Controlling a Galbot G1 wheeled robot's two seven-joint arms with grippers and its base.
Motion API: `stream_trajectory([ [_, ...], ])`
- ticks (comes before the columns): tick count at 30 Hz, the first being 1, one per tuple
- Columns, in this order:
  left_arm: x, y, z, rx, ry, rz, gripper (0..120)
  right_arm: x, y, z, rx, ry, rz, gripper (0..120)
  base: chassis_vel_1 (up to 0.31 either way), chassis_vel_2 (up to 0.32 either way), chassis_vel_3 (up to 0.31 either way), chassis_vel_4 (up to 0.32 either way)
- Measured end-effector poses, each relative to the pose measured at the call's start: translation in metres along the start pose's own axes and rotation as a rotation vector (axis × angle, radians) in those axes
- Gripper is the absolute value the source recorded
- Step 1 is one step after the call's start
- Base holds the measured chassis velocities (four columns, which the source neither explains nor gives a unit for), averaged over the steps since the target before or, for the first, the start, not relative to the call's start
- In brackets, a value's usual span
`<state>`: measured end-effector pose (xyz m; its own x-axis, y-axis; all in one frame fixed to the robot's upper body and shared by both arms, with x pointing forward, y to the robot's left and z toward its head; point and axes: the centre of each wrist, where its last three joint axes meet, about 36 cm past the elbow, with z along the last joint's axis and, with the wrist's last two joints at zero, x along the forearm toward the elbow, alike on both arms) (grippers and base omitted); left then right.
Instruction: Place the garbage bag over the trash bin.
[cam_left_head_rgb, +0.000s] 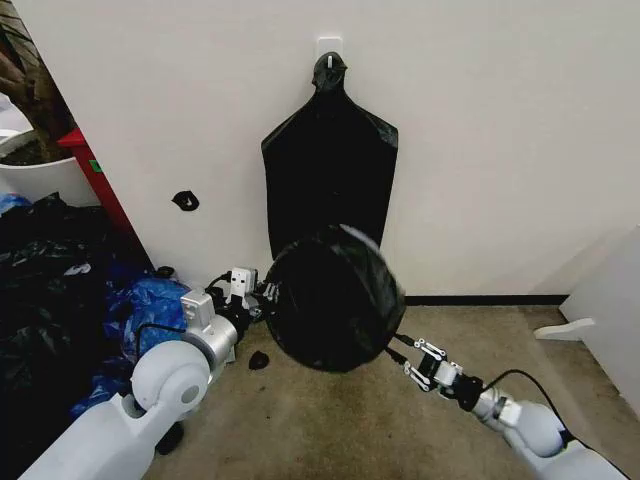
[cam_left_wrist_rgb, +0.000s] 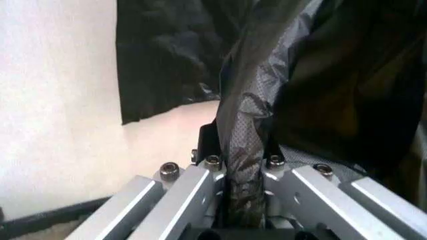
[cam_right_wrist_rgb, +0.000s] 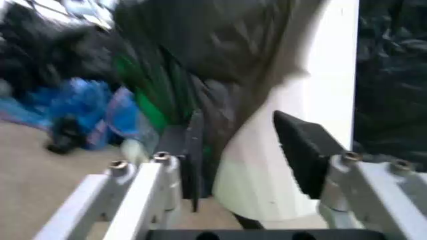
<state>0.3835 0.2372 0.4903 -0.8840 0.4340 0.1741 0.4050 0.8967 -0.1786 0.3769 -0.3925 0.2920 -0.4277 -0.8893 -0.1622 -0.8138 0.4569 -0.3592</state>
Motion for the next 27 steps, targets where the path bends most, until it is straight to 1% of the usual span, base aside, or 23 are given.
stream_trajectory([
  [1,0.000,0.002,0.002,-0.009,-0.004,-0.003,1,0.006,-0.009,-0.002,-0.013,-0.013,-0.017,47,0.000,0.000,0.000,0.000],
  [2,0.000,0.002,0.002,-0.009,-0.004,-0.003,1,0.006,-0.009,-0.002,-0.013,-0.013,-0.017,47,0.000,0.000,0.000,0.000],
  [3,-0.001,0.003,0.004,-0.017,-0.007,-0.005,1,0.012,-0.019,-0.005,-0.023,-0.022,-0.029,50,0.000,0.000,0.000,0.000],
  [4,-0.001,0.005,0.006,-0.029,-0.015,-0.008,1,0.022,-0.034,-0.012,-0.041,-0.043,-0.043,55,0.000,0.000,0.000,0.000],
  [6,-0.002,0.009,0.014,-0.066,-0.043,-0.001,1,0.030,-0.055,-0.028,-0.097,-0.110,-0.031,64,0.000,0.000,0.000,0.000],
  [8,-0.002,0.013,0.023,-0.104,-0.077,0.018,1,0.024,-0.058,-0.041,-0.141,-0.165,0.016,70,0.000,0.000,0.000,0.000],
  [9,-0.002,0.013,0.023,-0.104,-0.077,0.018,1,0.024,-0.058,-0.041,-0.141,-0.165,0.016,70,0.000,0.000,0.000,0.000],
  [10,-0.003,0.016,0.031,-0.137,-0.114,0.039,1,0.015,-0.057,-0.051,-0.176,-0.198,0.069,73,0.000,0.000,0.000,0.000],
  [11,-0.004,0.021,0.040,-0.176,-0.161,0.065,1,0.003,-0.054,-0.062,-0.207,-0.222,0.138,80,0.000,0.000,0.000,0.000],
  [12,-0.005,0.025,0.046,-0.206,-0.195,0.088,1,-0.006,-0.051,-0.070,-0.231,-0.230,0.189,84,0.000,0.000,0.000,0.000],
  [13,-0.006,0.030,0.054,-0.235,-0.232,0.118,1,-0.026,-0.041,-0.086,-0.286,-0.238,0.265,88,0.000,0.000,0.000,0.000],
  [15,-0.008,0.037,0.066,-0.272,-0.280,0.169,1,-0.054,-0.026,-0.109,-0.358,-0.239,0.317,94,0.000,0.000,0.000,0.000],
  [16,-0.008,0.037,0.066,-0.272,-0.280,0.169,1,-0.054,-0.026,-0.109,-0.358,-0.239,0.317,94,0.000,0.000,0.000,0.000],
  [17,-0.009,0.041,0.072,-0.296,-0.304,0.194,1,-0.067,-0.017,-0.120,-0.401,-0.227,0.324,98,0.000,0.000,0.000,0.000],
  [20,-0.011,0.049,0.085,-0.362,-0.340,0.229,1,-0.090,-0.002,-0.139,-0.468,-0.181,0.289,100,0.000,0.000,0.000,0.000],
  [22,-0.012,0.051,0.087,-0.387,-0.356,0.233,1,-0.095,0.002,-0.143,-0.474,-0.143,0.260,100,0.000,0.000,0.000,0.000],
  [23,-0.012,0.051,0.087,-0.387,-0.356,0.233,1,-0.095,0.002,-0.143,-0.474,-0.143,0.260,100,0.000,0.000,0.000,0.000],
  [24,-0.012,0.053,0.088,-0.404,-0.368,0.235,1,-0.097,0.004,-0.144,-0.470,-0.105,0.241,100,0.000,0.000,0.000,0.000],
  [26,-0.012,0.055,0.088,-0.422,-0.380,0.236,1,-0.098,0.007,-0.144,-0.468,-0.067,0.223,100,0.000,0.000,0.000,0.000],
  [27,-0.012,0.056,0.088,-0.429,-0.387,0.235,1,-0.098,0.009,-0.143,-0.474,-0.049,0.217,98,0.000,0.000,0.000,0.000],
])
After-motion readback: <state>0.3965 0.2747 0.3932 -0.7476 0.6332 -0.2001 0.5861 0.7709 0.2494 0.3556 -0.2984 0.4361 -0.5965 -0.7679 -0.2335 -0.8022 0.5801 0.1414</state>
